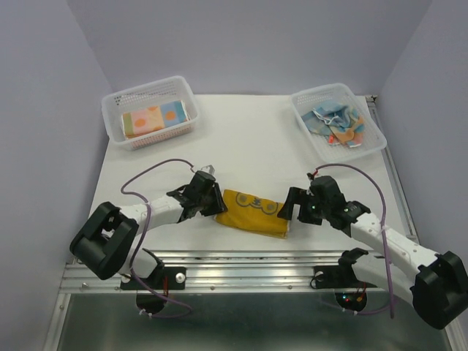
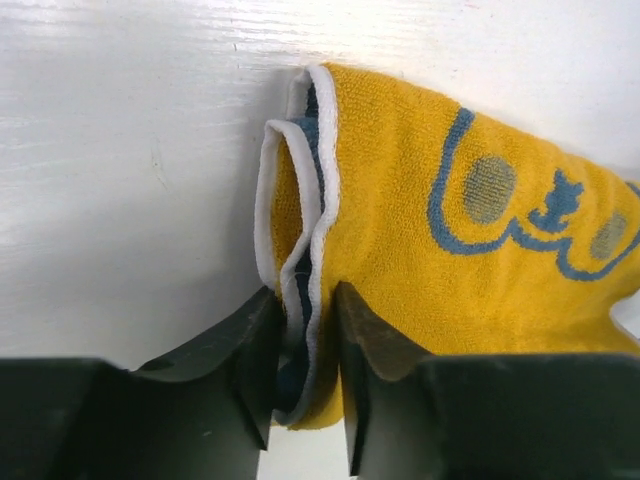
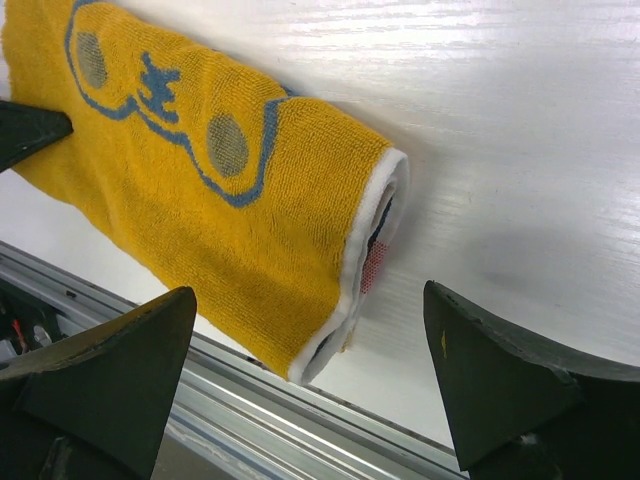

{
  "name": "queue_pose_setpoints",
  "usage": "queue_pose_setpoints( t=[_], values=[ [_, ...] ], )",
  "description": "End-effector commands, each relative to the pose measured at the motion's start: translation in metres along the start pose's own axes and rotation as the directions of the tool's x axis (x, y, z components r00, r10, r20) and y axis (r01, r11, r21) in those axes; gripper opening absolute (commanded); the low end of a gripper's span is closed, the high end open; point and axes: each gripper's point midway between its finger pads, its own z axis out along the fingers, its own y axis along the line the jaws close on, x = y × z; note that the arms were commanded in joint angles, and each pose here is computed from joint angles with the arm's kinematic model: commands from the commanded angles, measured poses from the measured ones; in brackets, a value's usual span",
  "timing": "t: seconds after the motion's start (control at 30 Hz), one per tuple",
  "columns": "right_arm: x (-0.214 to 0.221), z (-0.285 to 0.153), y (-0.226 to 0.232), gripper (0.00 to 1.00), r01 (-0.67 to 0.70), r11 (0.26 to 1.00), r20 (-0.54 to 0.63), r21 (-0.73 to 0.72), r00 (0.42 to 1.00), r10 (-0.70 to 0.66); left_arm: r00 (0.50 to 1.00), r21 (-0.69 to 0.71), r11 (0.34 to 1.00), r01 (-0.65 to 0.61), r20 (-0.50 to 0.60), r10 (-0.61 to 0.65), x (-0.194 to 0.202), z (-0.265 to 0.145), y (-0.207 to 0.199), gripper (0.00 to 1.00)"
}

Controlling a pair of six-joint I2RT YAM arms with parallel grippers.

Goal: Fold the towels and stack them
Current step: Neatly place the folded towel into the bin

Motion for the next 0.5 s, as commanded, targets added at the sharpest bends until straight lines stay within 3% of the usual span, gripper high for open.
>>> queue_pose_setpoints(
  t=[0.0,0.17,0.33,0.47],
  values=[
    [-0.005,-0.003,0.002,1.00,0.012,1.000,0.040,-0.007,0.999,-0.011,0.995,-0.137,0.989,-0.063,-0.084,0.052,0.025,0.005,0.033,0.36],
    [-0.008,-0.004,0.002,1.00,0.022,1.000,0.051,-0.004,0.998,-0.022,0.992,-0.223,0.969,-0.109,-0.079,0.093,0.018,0.010,0.040,0.00],
    [-0.016,-0.005,0.002,1.00,0.048,0.999,0.079,0.009,0.996,-0.049,0.992,-0.334,0.936,-0.113,0.022,0.128,-0.012,0.003,0.042,0.00],
    [-0.034,-0.008,0.005,1.00,0.071,0.997,0.138,0.028,0.988,-0.074,0.972,-0.394,0.914,-0.092,0.165,0.169,-0.055,-0.012,0.034,0.00]
  ],
)
